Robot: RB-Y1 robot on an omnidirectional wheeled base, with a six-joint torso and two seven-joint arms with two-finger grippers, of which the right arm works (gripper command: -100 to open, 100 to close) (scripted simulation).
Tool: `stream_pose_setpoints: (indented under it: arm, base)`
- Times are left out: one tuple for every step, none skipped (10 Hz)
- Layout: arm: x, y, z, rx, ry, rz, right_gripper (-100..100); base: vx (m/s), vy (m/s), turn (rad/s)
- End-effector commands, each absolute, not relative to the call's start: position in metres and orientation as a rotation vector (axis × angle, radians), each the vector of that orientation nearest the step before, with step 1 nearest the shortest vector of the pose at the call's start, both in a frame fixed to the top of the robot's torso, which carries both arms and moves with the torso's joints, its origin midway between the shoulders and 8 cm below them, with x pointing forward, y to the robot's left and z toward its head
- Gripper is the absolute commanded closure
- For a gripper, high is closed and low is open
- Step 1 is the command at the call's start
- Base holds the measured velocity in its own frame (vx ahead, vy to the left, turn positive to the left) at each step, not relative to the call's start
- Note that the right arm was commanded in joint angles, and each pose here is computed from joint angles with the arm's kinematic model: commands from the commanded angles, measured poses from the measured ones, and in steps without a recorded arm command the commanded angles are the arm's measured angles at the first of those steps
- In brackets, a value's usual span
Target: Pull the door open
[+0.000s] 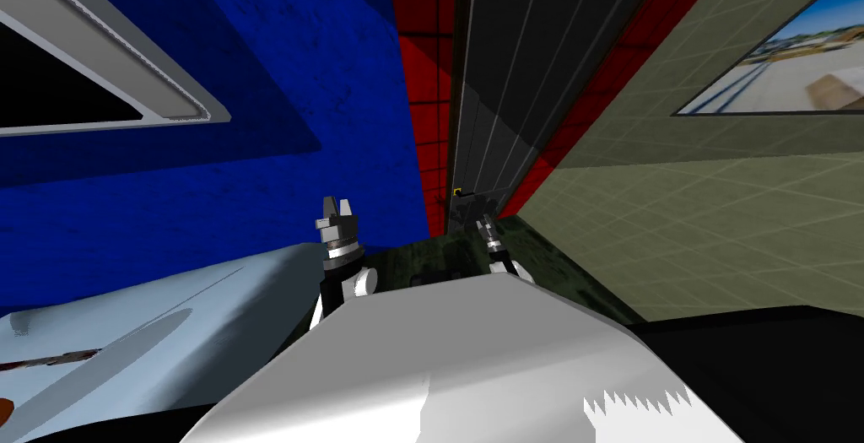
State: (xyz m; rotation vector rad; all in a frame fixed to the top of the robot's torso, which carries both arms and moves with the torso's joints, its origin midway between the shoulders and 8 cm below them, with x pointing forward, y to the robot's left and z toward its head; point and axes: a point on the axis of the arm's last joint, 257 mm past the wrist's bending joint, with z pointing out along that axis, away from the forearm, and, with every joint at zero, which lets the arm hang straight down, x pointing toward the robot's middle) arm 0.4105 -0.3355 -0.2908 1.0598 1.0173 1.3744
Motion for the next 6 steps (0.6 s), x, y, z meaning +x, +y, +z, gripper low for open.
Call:
stream_pose_setpoints:
  arm:
    - [0.407,-0.344,-0.304,1.081,1.035,1.356,-100]
    - [0.407,-0.349,-0.308,1.084,1.041,1.35,-100]
    - [0.405,-0.351,-0.313,1.095,1.048,1.341,-100]
    - [0.403,-0.357,-0.321,1.108,1.059,1.328,-100]
    - [0.401,-0.362,-0.327,1.116,1.067,1.318,-100]
    - [0.399,-0.368,-0.332,1.124,1.074,1.308,-100]
  base:
    - [0.084,-0.012,0.129]
    - [0.095,-0.015,0.172]
    - [0.073,-0.014,0.048]
    - [0.064,-0.015,0.065]
    - [0.076,-0.015,0.167]
    - [0.099,-0.025,0.123]
